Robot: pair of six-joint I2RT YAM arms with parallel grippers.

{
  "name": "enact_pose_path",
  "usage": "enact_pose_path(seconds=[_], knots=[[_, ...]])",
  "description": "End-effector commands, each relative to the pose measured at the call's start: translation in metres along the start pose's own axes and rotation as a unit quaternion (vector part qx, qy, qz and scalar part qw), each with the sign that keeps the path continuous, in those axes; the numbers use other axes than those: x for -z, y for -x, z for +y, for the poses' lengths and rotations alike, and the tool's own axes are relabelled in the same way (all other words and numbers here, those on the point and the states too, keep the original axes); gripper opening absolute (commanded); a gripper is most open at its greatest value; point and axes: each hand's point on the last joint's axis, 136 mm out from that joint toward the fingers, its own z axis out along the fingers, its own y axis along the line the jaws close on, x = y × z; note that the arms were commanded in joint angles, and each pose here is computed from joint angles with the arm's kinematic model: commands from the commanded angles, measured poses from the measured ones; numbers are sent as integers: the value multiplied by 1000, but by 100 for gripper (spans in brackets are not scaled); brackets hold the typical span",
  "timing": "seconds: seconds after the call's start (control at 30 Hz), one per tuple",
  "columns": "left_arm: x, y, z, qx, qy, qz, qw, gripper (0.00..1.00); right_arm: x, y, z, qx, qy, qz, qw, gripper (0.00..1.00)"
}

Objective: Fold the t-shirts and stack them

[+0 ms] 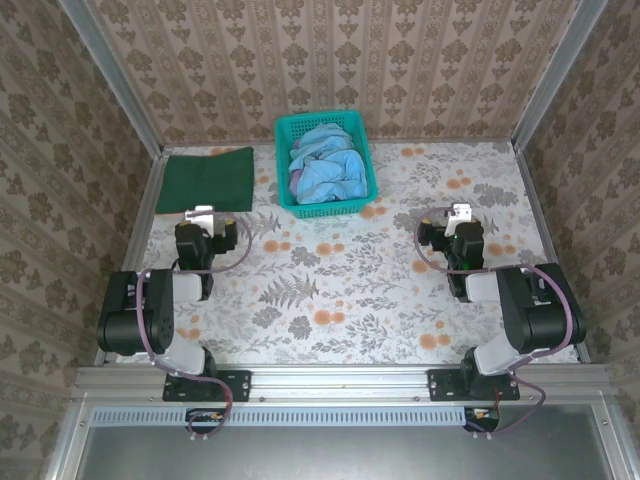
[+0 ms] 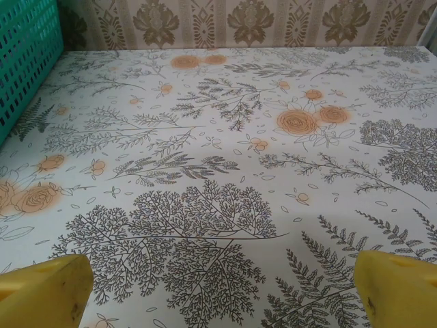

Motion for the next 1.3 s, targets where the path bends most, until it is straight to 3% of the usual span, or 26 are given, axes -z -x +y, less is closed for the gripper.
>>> enact_pose_path(seconds=[0.0,1.07,1.13,1.27], knots=[[0,-3,-2,-6,-3,3,1000,100,0,4,0,-1,1,-3,1000,99],[1,-3,-2,-6,-4,1,1000,100,1,5,0,1,-3,-7,1000,100],[4,3,-5,-11,-10,-4,1000,100,6,15,-11,-2,-51,-16,999,100],[27,36,-4,-22,0,-6,1000,100,39,53,-7,0,-45,-42,998,99]])
